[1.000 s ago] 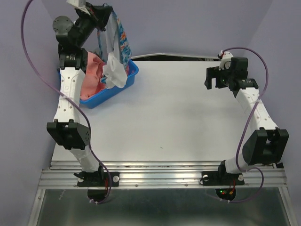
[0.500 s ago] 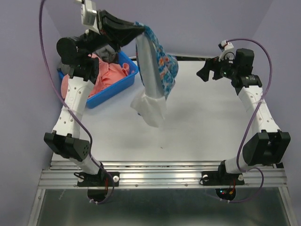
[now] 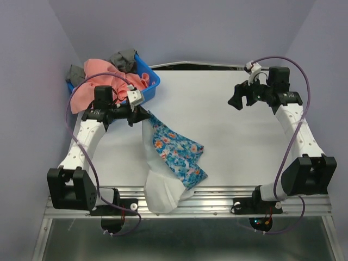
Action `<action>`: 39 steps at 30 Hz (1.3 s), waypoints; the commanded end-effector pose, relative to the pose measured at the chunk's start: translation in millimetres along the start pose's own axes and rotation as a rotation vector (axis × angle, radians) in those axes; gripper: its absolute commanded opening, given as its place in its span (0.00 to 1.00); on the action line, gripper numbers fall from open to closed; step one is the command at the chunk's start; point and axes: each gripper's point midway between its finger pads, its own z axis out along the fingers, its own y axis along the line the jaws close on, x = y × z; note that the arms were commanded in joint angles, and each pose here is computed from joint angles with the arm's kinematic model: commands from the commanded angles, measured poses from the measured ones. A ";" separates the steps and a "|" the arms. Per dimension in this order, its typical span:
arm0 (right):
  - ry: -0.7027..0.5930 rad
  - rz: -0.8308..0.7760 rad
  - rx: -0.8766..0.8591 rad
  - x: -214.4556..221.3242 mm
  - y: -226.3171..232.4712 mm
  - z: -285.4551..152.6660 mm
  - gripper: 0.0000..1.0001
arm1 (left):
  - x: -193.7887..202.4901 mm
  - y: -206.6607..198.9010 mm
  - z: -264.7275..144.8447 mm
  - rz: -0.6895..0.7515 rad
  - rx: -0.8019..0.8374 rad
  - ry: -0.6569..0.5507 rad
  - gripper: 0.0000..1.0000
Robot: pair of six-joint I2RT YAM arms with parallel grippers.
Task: Fold and stack the skirts
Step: Move the skirt to the center of the board, then flatten the skirt out
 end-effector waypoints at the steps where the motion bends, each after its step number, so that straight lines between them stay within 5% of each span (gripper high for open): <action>1: 0.091 0.004 -0.159 36.7 36.3 -3.6 0.87 | 101.4 -22.7 -35.4 0.149 0.172 0.391 0.04; 9: 0.292 0.066 -0.348 97.5 103.1 36.8 0.83 | 161.0 -36.0 -75.0 0.268 0.266 0.655 0.20; 12: 0.321 0.084 -0.345 105.9 115.0 64.0 0.85 | 161.7 -30.0 -83.6 0.232 0.242 0.693 0.44; 13: 0.321 0.090 -0.351 105.5 119.6 71.1 0.86 | 157.7 -26.3 -86.9 0.219 0.223 0.679 0.71; 19: 0.273 0.185 -0.356 90.7 119.2 136.0 0.85 | 88.4 -3.4 -83.4 0.277 0.087 0.507 0.82; 23: 0.411 0.290 -0.464 122.2 144.7 155.8 0.77 | 45.7 5.5 -74.8 0.261 0.034 0.403 0.82; 33: 0.450 0.291 -0.469 159.8 171.0 190.4 0.73 | 41.9 -26.3 -0.7 0.343 0.109 0.384 0.82; 34: 0.443 0.276 -0.479 158.3 175.5 194.4 0.69 | 43.6 -30.2 5.1 0.336 0.119 0.383 0.82; 36: 0.425 0.243 -0.515 155.5 180.6 199.9 0.34 | 51.9 -41.9 16.3 0.319 0.153 0.390 0.82; 37: 0.431 0.246 -0.515 157.0 180.8 199.4 0.34 | 51.2 -45.1 18.6 0.324 0.164 0.388 0.82; 38: 0.426 0.205 -0.523 150.9 179.6 197.1 0.13 | 53.5 -50.8 23.5 0.325 0.187 0.390 0.80; 39: 0.418 0.181 -0.513 145.5 177.3 195.9 0.04 | 53.9 -54.6 26.2 0.328 0.205 0.387 0.80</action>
